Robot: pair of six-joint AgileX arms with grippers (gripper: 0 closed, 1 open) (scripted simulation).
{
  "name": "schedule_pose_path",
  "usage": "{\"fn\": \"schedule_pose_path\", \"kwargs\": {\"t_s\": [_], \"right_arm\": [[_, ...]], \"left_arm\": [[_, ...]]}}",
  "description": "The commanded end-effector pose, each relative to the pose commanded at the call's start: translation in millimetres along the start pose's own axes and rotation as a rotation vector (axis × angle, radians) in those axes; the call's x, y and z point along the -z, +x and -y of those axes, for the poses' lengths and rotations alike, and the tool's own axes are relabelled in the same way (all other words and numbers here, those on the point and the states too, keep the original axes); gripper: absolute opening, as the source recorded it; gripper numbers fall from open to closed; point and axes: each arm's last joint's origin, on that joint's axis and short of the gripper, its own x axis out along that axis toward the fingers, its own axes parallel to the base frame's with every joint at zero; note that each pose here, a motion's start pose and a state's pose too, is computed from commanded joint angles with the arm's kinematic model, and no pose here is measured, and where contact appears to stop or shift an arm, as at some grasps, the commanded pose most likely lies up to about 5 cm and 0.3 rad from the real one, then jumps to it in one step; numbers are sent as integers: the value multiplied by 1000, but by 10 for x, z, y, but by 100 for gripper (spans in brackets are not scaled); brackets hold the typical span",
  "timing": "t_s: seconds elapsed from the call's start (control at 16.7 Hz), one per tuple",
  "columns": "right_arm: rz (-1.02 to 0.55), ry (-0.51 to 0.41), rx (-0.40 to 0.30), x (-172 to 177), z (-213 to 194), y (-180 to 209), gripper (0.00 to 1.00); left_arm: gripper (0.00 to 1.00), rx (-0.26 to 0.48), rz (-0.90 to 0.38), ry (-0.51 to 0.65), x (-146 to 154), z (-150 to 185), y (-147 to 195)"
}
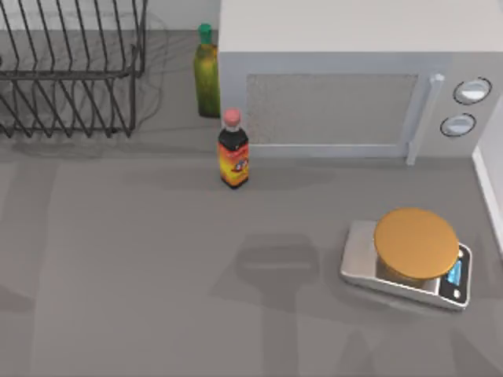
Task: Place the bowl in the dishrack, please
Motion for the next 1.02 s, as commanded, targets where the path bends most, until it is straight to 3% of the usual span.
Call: {"fn": "schedule_pose_path", "kwargs": {"t_s": [0.54,0.78,1.02], "right_arm": [[0,0,0,0,0,0,100],[0,0,0,0,0,0,100],[0,0,0,0,0,0,100]], "left_arm": [[0,7,2,5,40,-7,104],[0,11,-4,3,262,-71,668],[0,11,1,8,790,-109,1365]]}}
